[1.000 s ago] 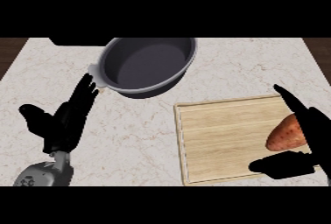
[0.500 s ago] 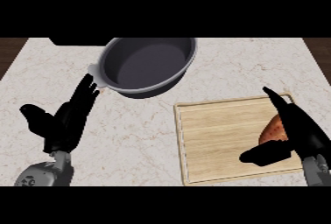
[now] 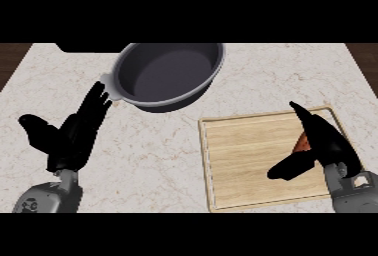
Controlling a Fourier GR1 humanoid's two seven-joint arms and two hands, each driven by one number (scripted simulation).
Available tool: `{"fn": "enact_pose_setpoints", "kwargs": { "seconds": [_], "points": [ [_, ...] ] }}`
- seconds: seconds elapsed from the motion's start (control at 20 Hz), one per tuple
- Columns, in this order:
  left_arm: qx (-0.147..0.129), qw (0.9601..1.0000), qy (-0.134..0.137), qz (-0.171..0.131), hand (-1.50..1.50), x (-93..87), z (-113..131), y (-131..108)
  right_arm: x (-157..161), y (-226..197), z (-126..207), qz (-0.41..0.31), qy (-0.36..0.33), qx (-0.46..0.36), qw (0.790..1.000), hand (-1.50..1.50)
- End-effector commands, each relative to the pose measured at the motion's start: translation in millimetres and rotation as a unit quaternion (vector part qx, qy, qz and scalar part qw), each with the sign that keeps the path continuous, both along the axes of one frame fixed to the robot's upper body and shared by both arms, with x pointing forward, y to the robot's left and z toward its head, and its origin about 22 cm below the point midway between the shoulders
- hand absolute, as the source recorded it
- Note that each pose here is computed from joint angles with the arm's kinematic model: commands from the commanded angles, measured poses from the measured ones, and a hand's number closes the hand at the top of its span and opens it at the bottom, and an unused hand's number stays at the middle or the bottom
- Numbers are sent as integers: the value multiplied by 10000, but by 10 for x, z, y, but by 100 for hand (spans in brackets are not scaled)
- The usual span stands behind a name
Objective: Pick the sweet potato from the tray and place it in the pot
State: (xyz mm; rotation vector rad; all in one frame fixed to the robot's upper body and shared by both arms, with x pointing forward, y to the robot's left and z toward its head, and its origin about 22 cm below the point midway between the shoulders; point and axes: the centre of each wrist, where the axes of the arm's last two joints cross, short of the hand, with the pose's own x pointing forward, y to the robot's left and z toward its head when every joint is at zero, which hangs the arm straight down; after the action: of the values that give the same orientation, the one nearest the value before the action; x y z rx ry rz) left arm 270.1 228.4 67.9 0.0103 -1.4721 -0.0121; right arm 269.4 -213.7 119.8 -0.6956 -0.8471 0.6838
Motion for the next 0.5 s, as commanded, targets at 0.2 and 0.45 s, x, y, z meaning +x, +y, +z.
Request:
{"fn": "enact_pose_setpoints", "kwargs": {
  "seconds": [0.2, 0.45],
  "points": [
    [-4, 10000, 51, -26, 0, -28, -92, 141, 222, 64, -61, -235, 794, -435, 9956, -150],
    [34, 10000, 20, 30, 0, -78, -166, 37, 130, -39, -294, -211, 854, -395, 9953, -150]
  ]
}}
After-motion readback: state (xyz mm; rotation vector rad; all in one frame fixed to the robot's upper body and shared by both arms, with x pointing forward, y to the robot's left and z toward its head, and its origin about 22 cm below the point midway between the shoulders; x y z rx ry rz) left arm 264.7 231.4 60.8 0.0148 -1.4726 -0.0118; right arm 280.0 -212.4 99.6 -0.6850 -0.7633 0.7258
